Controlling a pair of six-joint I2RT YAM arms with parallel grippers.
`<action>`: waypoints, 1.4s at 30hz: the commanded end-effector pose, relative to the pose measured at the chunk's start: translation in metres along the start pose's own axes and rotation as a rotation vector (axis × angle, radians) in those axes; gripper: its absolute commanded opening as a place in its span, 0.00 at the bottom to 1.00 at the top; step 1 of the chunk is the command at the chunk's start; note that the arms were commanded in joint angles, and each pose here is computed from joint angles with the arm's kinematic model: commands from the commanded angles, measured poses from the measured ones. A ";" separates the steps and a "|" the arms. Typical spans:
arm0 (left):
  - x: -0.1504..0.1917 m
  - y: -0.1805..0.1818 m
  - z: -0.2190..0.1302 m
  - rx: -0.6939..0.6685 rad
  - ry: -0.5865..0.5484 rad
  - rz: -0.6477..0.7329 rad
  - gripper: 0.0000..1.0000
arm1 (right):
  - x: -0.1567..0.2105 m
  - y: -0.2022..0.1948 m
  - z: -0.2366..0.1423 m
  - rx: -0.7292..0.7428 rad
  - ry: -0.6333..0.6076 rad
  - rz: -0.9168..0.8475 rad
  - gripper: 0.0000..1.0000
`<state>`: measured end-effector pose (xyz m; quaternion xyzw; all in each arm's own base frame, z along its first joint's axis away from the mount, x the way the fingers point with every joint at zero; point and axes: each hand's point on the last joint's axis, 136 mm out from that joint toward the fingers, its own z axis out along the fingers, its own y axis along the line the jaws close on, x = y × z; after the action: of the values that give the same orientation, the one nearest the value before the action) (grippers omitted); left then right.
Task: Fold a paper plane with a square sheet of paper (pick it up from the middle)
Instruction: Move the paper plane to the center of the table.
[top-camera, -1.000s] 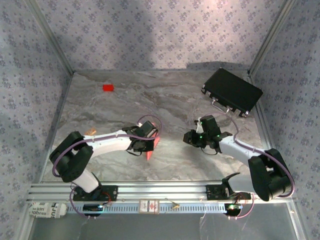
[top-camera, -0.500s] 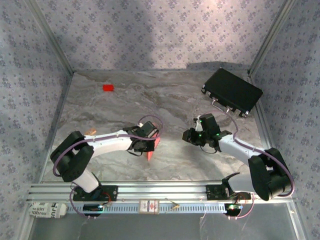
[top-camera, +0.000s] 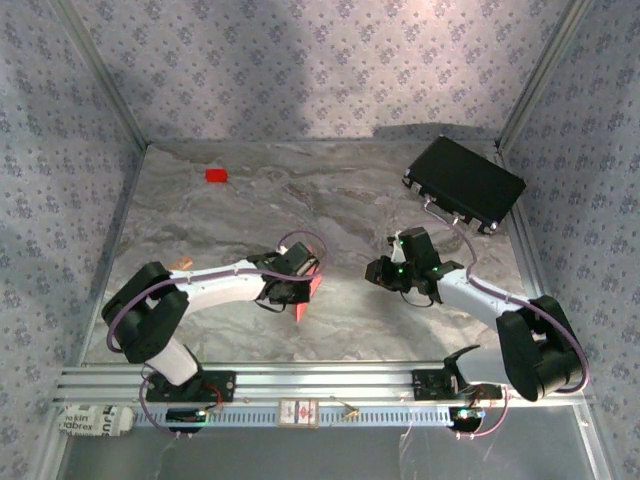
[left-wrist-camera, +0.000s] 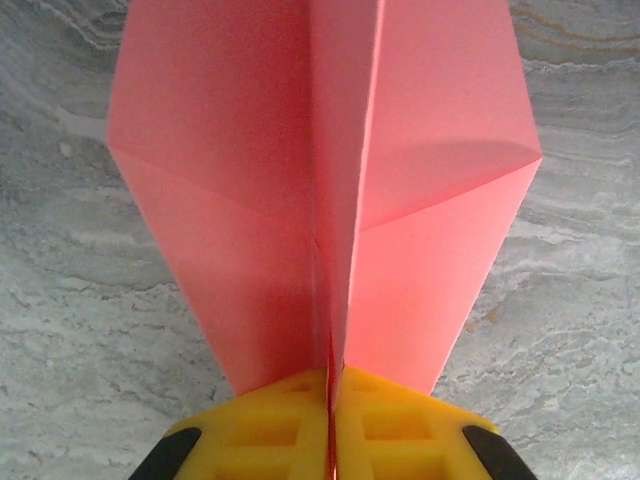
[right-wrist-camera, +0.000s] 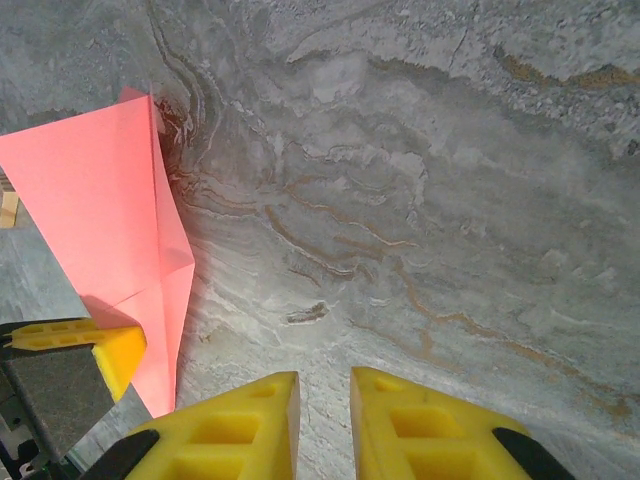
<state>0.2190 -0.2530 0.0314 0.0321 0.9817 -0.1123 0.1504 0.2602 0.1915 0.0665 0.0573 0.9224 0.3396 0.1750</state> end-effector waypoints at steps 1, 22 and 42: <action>0.003 -0.002 0.002 -0.010 0.020 0.021 0.09 | -0.001 0.000 0.000 0.019 0.001 -0.011 0.22; 0.004 -0.004 0.006 -0.012 0.029 0.031 0.13 | -0.001 -0.001 -0.002 0.026 -0.008 -0.013 0.23; 0.003 -0.010 0.010 -0.025 0.046 0.056 0.19 | -0.001 -0.003 -0.002 0.039 -0.003 -0.013 0.23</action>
<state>0.2220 -0.2623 0.0223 0.0458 0.9837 -0.1034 0.1395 0.2575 0.1886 0.0624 0.0599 0.9271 0.3288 0.1699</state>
